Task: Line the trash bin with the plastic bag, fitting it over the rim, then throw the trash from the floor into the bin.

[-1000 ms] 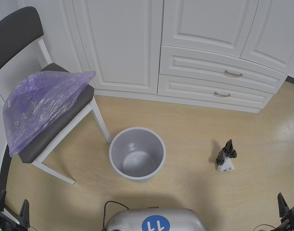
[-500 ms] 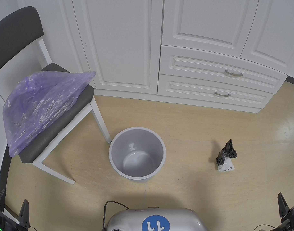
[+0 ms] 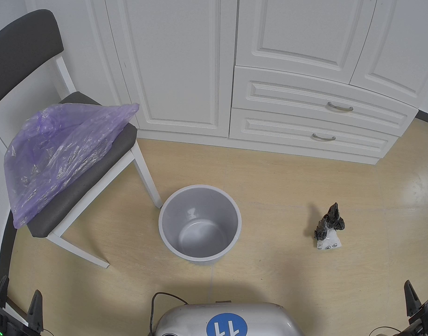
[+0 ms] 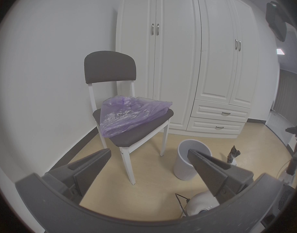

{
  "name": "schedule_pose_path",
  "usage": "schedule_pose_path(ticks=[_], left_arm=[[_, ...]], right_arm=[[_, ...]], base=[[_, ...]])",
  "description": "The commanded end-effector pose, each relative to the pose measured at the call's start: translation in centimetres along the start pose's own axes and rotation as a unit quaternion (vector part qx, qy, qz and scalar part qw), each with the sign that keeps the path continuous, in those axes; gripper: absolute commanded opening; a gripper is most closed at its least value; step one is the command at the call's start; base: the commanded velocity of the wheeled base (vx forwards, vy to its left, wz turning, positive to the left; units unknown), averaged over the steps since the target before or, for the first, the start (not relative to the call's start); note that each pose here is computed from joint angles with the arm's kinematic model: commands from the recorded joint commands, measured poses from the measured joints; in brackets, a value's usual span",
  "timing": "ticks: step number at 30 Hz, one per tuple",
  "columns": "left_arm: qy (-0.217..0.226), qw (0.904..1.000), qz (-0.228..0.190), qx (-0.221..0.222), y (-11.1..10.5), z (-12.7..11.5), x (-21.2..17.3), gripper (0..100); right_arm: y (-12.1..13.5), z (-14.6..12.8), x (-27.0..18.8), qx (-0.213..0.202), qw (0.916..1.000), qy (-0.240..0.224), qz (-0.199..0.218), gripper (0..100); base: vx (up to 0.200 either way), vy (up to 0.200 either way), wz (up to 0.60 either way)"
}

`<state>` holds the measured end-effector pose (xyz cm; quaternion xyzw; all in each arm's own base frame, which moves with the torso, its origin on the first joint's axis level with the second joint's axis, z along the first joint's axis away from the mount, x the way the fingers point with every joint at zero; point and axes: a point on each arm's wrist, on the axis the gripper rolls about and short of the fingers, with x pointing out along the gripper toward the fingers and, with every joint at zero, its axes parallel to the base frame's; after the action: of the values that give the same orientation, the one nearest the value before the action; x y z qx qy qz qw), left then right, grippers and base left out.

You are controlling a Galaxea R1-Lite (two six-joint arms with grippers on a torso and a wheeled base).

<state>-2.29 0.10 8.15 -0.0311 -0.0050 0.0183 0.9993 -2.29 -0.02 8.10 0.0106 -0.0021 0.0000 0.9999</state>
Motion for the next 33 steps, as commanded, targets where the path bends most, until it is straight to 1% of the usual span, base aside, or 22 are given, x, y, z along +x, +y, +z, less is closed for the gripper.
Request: schedule_pose_path(ticks=[1, 3, 4, 6, 10, 12, 13, 14, 15, 16, 17, 18, 19, 21, 23, 24, 25, 26, 29, 31, 32, 33], left_arm=[[0.001, 1.0, 0.001, 0.002, 0.0, -0.5, 0.0, 100], [0.001, 1.0, -0.001, 0.009, 0.0, -0.5, 0.0, 100], [0.002, 0.9994, -0.006, 0.033, 0.0, -0.5, 0.0, 100], [0.001, 0.9982, -0.025, 0.054, -0.1, -0.5, 0.0, 100], [0.001, 0.9988, -0.022, 0.043, -0.1, -0.5, 0.0, 100], [0.002, 0.9997, -0.01, 0.024, 0.0, -0.5, 0.0, 100], [0.0, 1.0, 0.003, -0.003, 0.0, -0.5, 0.0, 100], [0.0, 1.0, 0.005, -0.008, 0.0, -0.5, 0.0, 100], [0.0, 1.0, 0.005, -0.006, 0.0, -0.5, 0.0, 100], [0.0, 1.0, 0.005, -0.006, 0.0, -0.5, 0.0, 100], [0.0, 1.0, 0.005, -0.005, 0.0, -0.5, 0.0, 100], [-0.001, 1.0, 0.006, 0.001, 0.1, -0.5, 0.0, 100], [-0.001, 0.9999, 0.005, 0.011, 0.0, -0.5, 0.0, 100], [-0.025, 0.9993, 0.002, 0.029, 0.0, 0.2, -0.1, 100], [-0.096, 0.9951, -0.011, 0.019, -0.2, 3.3, -1.0, 100], [-0.115, 0.9931, -0.022, 0.01, -0.3, 4.6, -1.4, 100], [-0.115, 0.9931, -0.023, 0.008, -0.3, 4.8, -1.4, 100], [-0.105, 0.994, -0.03, 0.007, -0.3, 5.5, -1.4, 100], [-0.019, 0.9987, -0.019, 0.044, -0.3, 5.2, -0.4, 100], [0.025, 0.9974, -0.002, 0.067, -0.2, 4.8, 0.2, 100], [0.056, 0.9935, 0.024, 0.097, -0.1, 4.7, 0.7, 100], [0.064, 0.9914, 0.033, 0.109, -0.1, 4.8, 0.9, 100]], right_arm=[[0.0, -0.5, 0.0, -0.001, 1.0, 0.001, 0.001, 100], [0.0, -0.5, 0.0, -0.003, 1.0, 0.0, -0.003, 100], [0.0, -0.5, 0.0, -0.023, 0.9997, -0.001, 0.001, 100], [0.1, -0.5, 0.0, -0.043, 0.999, -0.002, 0.011, 100], [0.1, -0.4, 0.0, -0.034, 0.9993, -0.003, 0.016, 100], [0.1, 0.2, -0.1, -0.006, 0.9996, -0.024, 0.016, 100], [0.1, 2.6, -0.8, 0.09, 0.9923, -0.081, 0.025, 100], [0.2, 3.8, -1.3, 0.141, 0.9838, -0.104, 0.036, 100], [0.2, 4.5, -1.6, 0.165, 0.9795, -0.108, 0.042, 100], [0.2, 4.5, -1.6, 0.165, 0.9795, -0.107, 0.042, 100], [0.2, 4.2, -1.5, 0.145, 0.9847, -0.089, 0.038, 100], [0.2, 3.5, -1.3, 0.089, 0.9932, -0.067, 0.033, 100], [0.2, 3.3, -1.1, 0.064, 0.9957, -0.057, 0.034, 100], [0.2, 3.6, -0.7, 0.048, 0.9973, -0.041, 0.037, 100], [0.2, 4.5, -0.4, 0.044, 0.9973, -0.033, 0.049, 100], [0.2, 5.2, -0.1, 0.044, 0.9969, -0.028, 0.059, 100], [0.2, 5.3, 0.0, 0.044, 0.9969, -0.027, 0.06, 100], [0.2, 5.9, 0.7, 0.043, 0.9965, -0.014, 0.07, 100], [0.5, 7.9, 3.6, 0.04, 0.9957, 0.019, 0.081, 100], [0.7, 8.6, 5.5, 0.03, 0.9955, 0.041, 0.08, 100], [0.9, 9.3, 7.6, 0.02, 0.9953, 0.053, 0.079, 100], [1.0, 9.7, 8.8, 0.018, 0.9952, 0.057, 0.078, 100]], base=[[0.0, 0.0, 0.0], [0.0, 0.0, 0.0], [0.0, 0.0, 0.0], [0.0, 0.0, 0.0], [0.0, 0.0, 0.0], [0.0, 0.0, 0.0], [0.0, 0.0, 0.0], [0.0, 0.0, 0.0], [0.0, 0.0, 0.0], [0.0, 0.0, 0.0], [0.0, 0.0, 0.0], [0.0, 0.0, 0.0], [0.0, 0.0, 0.0], [0.0, 0.0, 0.0], [0.0, 0.0, 0.0], [0.0, 0.0, 0.0], [0.0, 0.0, 0.0], [0.0, 0.0, 0.0], [0.0, 0.0, 0.0], [0.0, 0.0, 0.0], [0.0, 0.0, 0.0], [0.0, 0.0, 0.0]])
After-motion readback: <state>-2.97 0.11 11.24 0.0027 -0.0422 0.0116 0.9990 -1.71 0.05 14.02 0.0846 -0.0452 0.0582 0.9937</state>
